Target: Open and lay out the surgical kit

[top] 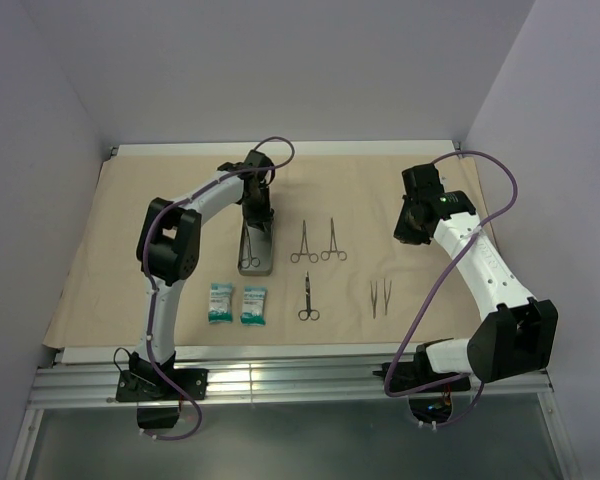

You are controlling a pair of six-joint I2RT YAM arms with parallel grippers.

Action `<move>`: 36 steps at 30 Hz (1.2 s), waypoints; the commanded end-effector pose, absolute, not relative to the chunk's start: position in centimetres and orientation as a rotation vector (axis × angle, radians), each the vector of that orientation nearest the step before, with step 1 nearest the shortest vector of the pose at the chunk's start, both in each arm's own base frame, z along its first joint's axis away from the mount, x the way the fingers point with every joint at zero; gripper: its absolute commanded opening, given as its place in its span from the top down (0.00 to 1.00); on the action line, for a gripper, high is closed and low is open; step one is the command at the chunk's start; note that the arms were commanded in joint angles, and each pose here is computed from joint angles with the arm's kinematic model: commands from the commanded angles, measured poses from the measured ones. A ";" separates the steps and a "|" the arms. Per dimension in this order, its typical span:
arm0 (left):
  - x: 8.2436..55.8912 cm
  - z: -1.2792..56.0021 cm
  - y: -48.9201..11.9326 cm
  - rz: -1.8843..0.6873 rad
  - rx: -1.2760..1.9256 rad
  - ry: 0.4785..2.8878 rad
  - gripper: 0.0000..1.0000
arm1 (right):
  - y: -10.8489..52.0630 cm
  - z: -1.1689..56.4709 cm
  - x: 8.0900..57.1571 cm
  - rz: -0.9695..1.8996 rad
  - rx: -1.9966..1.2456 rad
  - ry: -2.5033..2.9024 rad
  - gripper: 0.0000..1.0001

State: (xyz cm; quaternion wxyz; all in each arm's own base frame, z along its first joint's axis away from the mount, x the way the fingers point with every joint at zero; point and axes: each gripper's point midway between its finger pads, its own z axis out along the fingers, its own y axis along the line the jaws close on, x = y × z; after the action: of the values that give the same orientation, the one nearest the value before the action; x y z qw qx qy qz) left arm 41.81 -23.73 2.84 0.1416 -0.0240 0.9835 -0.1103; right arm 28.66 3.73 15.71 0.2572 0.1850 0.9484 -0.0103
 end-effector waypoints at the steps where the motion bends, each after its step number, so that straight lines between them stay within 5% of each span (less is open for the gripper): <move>1: 42.4 3.2 -24.2 -0.292 -0.038 2.820 0.73 | 3.4 17.4 29.2 -0.038 0.489 2.520 0.94; 13: 43.1 7.2 -24.4 -0.326 -0.084 2.739 0.73 | 3.4 16.8 29.4 -0.051 0.482 2.535 0.94; 36: 41.7 3.7 -23.9 -0.234 -0.054 2.838 0.72 | 3.6 17.1 29.8 -0.036 0.488 2.532 0.94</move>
State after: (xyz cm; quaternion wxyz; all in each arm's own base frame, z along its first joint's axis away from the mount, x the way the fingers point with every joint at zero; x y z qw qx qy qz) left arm 41.23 -23.75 3.11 0.1383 -0.0219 0.9862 -0.0884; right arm 28.84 3.68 15.44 0.2528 0.1816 0.9502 -0.0145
